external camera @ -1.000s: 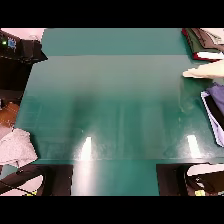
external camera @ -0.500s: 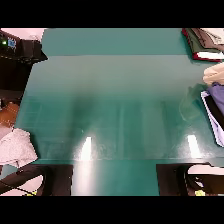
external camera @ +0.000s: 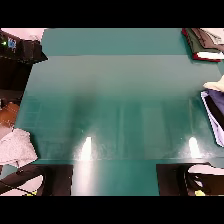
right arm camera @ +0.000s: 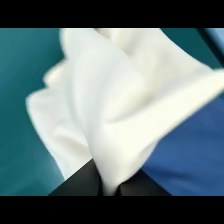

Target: Fold the shirts.

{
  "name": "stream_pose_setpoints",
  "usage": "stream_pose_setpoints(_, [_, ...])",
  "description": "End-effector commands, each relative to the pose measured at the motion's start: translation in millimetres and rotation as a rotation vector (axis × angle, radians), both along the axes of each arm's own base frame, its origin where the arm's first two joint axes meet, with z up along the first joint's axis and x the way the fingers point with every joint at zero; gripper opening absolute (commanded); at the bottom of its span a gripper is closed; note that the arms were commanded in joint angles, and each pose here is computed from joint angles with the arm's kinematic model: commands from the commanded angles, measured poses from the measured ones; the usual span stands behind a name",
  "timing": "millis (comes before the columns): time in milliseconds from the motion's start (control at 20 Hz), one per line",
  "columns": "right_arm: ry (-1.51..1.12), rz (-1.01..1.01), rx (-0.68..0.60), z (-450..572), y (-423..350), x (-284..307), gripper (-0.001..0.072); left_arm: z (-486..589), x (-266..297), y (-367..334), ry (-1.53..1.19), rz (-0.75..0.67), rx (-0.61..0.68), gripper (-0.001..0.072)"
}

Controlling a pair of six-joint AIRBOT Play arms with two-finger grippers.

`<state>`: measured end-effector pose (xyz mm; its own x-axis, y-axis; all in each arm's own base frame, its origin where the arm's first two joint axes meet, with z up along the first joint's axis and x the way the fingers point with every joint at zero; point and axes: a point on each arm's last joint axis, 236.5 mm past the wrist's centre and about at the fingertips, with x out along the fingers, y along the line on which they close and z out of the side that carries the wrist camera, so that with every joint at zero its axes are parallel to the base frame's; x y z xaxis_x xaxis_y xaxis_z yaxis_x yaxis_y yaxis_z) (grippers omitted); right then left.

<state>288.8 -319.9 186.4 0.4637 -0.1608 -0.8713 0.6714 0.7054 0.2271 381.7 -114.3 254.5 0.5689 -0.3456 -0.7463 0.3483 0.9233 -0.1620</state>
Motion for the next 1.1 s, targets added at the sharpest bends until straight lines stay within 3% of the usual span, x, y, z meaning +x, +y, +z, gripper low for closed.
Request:
stream_pose_setpoints(0, [0.156, -0.167, 0.026, -14.5, -15.5, -51.9, 0.0021, 0.2, -0.2, 0.4, -0.003, -0.005, 0.005, 0.0023])
stream_pose_setpoints(50, [0.158, -0.183, 0.029, -14.7, -18.7, -57.8, 0.0186, 0.0, -0.2, 0.4, -0.002, -0.005, 0.005, 0.0023])
stream_pose_setpoints(100, [0.157, -0.197, 0.035, -14.9, -21.2, -63.1, 0.0465, 0.0, -0.2, 0.4, -0.002, -0.005, 0.005, 0.0024])
stream_pose_setpoints(150, [0.158, -0.210, 0.042, -15.2, -23.1, -68.2, 0.0581, 0.2, -0.2, 0.4, -0.003, -0.005, 0.005, 0.0023])
stream_pose_setpoints(250, [0.098, -0.229, 0.087, -11.7, -20.4, -63.5, 0.0575, 0.2, -0.2, 0.4, -0.003, -0.005, 0.005, 0.0024])
stream_pose_setpoints(350, [-0.027, -0.167, 0.159, -0.8, -4.4, -36.4, 0.0455, 0.8, 0.5, 0.3, -0.007, -0.004, 0.004, 0.0024])
stream_pose_setpoints(400, [-0.102, -0.110, 0.198, 8.4, 9.5, -16.2, 0.0439, 1.6, 1.5, 0.2, -0.012, -0.003, 0.002, 0.0024])
stream_pose_setpoints(600, [-0.289, 0.161, 0.334, 46.3, 91.4, 53.4, 0.0439, 1.7, 0.6, -1.5, -0.008, -0.007, -0.004, 0.0024])
stream_pose_setpoints(750, [-0.326, 0.333, 0.330, 67.3, 157.4, 87.5, 0.0438, 7.9, 7.9, -2.1, -0.046, 0.003, -0.016, 0.0024])
stream_pose_setpoints(800, [-0.326, 0.396, 0.327, 72.4, 182.8, 94.8, 0.0372, 10.0, 10.3, -2.3, -0.059, 0.006, -0.019, 0.0024])
stream_pose_setpoints(900, [-0.313, 0.526, 0.325, 78.9, 233.3, 103.1, 0.0107, 13.3, 13.8, -2.5, -0.078, 0.010, -0.025, 0.0024])
stream_pose_setpoints(950, [-0.296, 0.583, 0.317, 79.6, 255.3, 103.6, 0.0030, 15.1, 15.7, -2.7, -0.088, 0.013, -0.028, 0.0024])
stream_pose_setpoints(1050, [-0.260, 0.682, 0.290, 79.3, 296.4, 103.3, 0.0014, 17.8, 18.5, -2.8, -0.104, 0.017, -0.032, 0.0024])
